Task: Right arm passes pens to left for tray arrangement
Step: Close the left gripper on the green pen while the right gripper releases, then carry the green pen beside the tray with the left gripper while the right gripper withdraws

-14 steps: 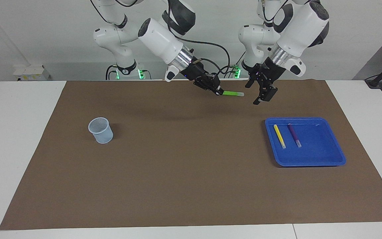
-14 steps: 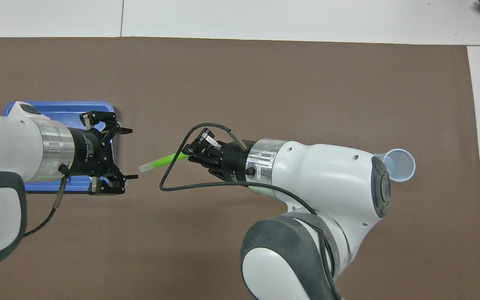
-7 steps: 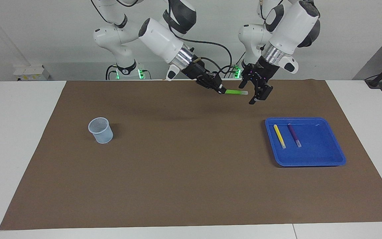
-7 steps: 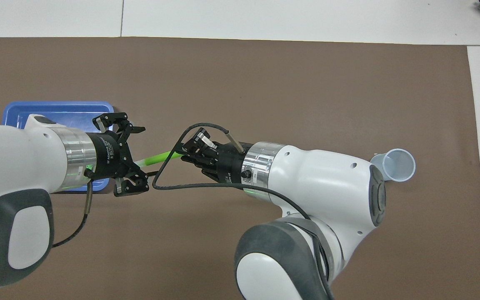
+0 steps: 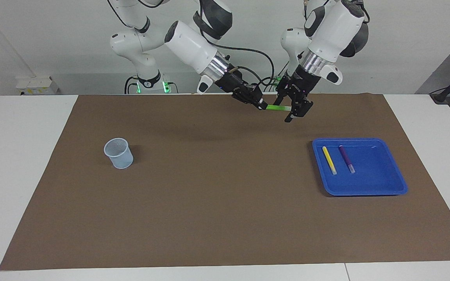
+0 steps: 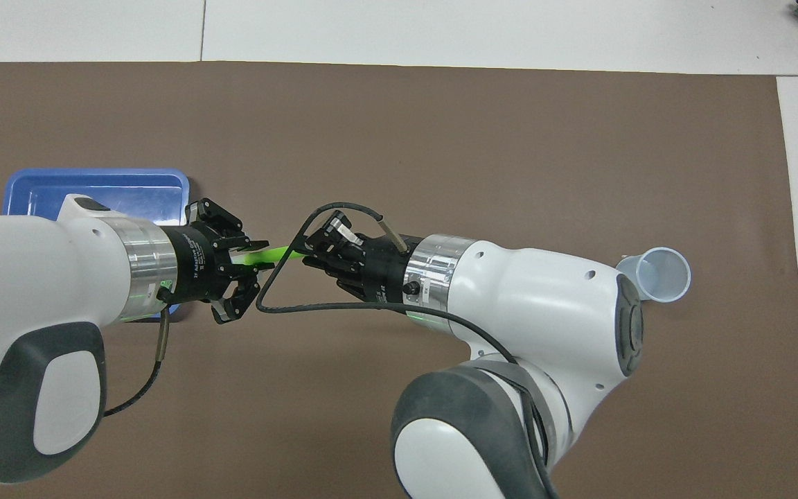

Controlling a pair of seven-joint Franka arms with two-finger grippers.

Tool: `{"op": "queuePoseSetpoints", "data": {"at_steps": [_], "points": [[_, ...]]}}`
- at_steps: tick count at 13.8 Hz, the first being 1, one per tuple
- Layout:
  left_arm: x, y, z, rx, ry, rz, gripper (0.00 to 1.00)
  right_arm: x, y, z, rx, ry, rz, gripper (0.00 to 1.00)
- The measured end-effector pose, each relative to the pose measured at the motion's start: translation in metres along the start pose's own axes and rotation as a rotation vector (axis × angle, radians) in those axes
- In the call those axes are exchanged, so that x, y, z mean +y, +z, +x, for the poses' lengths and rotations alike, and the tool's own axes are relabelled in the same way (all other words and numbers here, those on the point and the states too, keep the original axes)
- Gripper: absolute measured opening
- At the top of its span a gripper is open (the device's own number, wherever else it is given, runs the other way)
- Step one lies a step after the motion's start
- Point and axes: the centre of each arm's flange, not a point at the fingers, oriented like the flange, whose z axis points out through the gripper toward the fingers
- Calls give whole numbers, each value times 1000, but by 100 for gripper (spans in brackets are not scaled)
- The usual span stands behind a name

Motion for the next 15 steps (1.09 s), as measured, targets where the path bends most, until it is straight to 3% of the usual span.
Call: {"op": "queuePoseSetpoints", "data": {"at_steps": [5,7,12,14,15], "points": [[-2,0,-2,2,29,1,19,1,1,3,3,4,-2,19],[-2,0,-2,2,45,2,19,1,1,3,2,5,-1,25],[-3,0,-1,4,124,10,19,1,-1,3,-14,-25,-19,78],[-2,0,8,15,233,45,19,6,-4,9,-55,-169,-102,99],[1,-2,17,22,294,65,19,10,-8,16,-71,-258,-162,100]]}}
